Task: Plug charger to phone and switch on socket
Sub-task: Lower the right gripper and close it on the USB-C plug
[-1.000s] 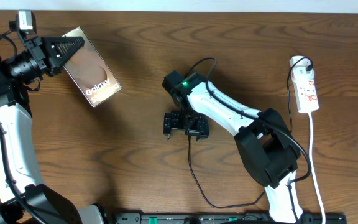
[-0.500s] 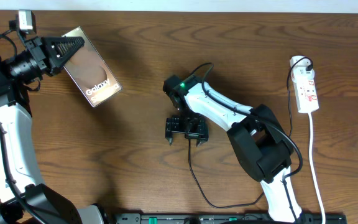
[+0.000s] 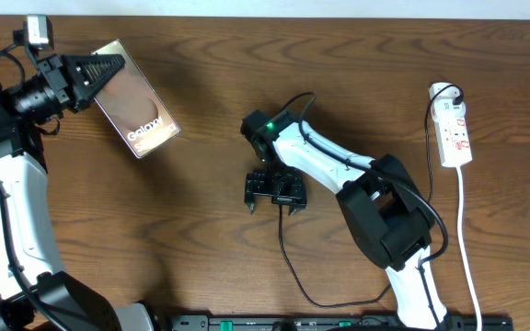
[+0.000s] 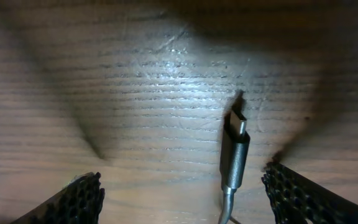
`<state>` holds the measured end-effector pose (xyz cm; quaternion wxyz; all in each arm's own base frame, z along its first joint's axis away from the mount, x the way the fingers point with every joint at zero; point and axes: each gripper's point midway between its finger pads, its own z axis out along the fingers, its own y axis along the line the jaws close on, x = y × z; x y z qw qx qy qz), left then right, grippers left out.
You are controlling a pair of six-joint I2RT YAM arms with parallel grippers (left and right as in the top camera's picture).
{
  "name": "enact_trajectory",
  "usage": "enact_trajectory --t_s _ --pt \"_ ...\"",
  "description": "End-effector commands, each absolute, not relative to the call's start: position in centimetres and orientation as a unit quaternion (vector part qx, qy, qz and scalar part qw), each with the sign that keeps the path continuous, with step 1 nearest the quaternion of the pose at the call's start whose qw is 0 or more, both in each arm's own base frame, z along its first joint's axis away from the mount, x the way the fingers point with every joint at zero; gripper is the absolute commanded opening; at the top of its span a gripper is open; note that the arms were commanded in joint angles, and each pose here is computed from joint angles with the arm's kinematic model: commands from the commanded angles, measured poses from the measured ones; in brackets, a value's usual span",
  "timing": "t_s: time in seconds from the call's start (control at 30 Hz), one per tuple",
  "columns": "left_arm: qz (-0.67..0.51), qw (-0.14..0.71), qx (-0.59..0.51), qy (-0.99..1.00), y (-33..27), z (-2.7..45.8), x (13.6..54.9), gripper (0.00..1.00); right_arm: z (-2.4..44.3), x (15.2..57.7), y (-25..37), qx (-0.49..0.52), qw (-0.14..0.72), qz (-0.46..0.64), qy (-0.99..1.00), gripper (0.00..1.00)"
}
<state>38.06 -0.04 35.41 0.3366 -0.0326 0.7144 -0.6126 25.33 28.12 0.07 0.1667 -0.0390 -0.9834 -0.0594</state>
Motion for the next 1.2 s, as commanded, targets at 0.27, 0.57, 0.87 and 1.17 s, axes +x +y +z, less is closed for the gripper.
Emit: enact_trajectory --t_s 0.27,0.57,0.87,1.17 --pt "-0.614 0.34 -0.011 0.712 -0.27 36.01 37.49 0.08 -2.71 26.94 25.94 -0.046 0.143 -0.013 -0.989 0.66" --pt "-0.614 0.34 -0.011 0.712 -0.27 36.02 37.49 0.08 -2.71 26.91 25.94 -0.046 0.144 -0.013 -0.988 0.29" --pt "-0.614 0.34 -0.011 0.712 -0.27 36.02 37.49 0.08 -2.7 26.82 25.99 -0.045 0.144 -0.013 -0.988 0.23" --pt "-0.614 0.34 -0.011 0.712 -0.27 36.02 37.49 0.08 -2.68 26.76 25.96 -0.045 0.145 -0.012 -0.988 0.16"
